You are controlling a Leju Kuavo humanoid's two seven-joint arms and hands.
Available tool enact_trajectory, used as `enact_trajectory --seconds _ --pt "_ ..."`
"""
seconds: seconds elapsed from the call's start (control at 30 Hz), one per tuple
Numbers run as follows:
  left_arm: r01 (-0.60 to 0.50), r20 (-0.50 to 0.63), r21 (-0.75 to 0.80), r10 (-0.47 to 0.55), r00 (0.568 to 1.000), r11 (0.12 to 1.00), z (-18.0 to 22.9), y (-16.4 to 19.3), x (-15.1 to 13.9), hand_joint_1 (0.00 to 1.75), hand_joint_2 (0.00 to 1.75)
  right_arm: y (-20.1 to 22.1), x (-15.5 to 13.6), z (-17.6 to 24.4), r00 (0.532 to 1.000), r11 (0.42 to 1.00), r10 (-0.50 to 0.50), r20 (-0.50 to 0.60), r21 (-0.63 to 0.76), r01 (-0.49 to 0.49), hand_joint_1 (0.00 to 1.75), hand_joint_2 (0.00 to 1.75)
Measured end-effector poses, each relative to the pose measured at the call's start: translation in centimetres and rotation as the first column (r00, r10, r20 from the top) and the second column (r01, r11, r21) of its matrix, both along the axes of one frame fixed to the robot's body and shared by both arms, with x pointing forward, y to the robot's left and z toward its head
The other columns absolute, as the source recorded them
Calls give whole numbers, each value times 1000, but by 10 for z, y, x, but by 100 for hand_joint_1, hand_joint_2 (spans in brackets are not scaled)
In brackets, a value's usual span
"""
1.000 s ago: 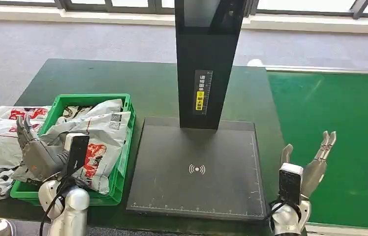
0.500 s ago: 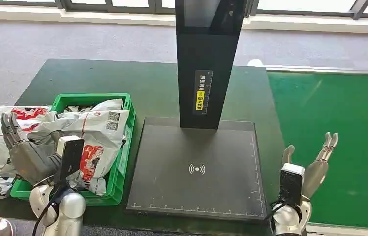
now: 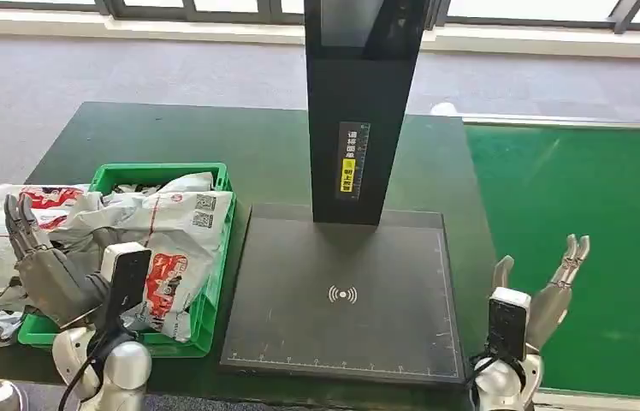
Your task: Moved the parcel from conveyor to table for the left to box.
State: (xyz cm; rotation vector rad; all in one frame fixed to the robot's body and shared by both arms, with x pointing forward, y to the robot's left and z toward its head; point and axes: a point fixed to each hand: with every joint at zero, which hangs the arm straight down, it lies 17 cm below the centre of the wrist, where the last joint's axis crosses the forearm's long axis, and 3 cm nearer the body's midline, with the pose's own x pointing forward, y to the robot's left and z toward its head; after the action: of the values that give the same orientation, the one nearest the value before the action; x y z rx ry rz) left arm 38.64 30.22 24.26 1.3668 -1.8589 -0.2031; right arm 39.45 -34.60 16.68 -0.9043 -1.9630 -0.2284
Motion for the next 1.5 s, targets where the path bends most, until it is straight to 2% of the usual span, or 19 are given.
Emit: enact_trajectory --seconds 0.17,0.47,0.7,1.07,1.27,1.5 --pt "14 -1 0 -14 1000 1000 0 -6 2 0 175 -3 -2 0 1000 1000 -4 -2 -4 4 0 175" --pt "63 -133 -48 -69 989 997 -52 -25 18 0 175 -4 -4 -2 1000 1000 -5 -7 -5 5 0 175" --pt "151 -154 -116 -167 974 982 -65 -46 18 0 175 -7 -5 -3 1000 1000 -6 -8 0 6 0 175" --pt "161 -171 -124 -181 969 979 -70 -50 15 0 175 -9 -5 -3 1000 1000 -8 -11 0 8 0 175" --pt "294 -82 -228 -320 944 928 -61 -64 -1 0 175 -10 -6 -4 1000 1000 -10 -11 4 10 0 175" --pt "442 51 -313 -449 892 841 -44 -75 -28 0 175 -11 -6 -5 1000 1000 -11 -11 12 11 0 175"
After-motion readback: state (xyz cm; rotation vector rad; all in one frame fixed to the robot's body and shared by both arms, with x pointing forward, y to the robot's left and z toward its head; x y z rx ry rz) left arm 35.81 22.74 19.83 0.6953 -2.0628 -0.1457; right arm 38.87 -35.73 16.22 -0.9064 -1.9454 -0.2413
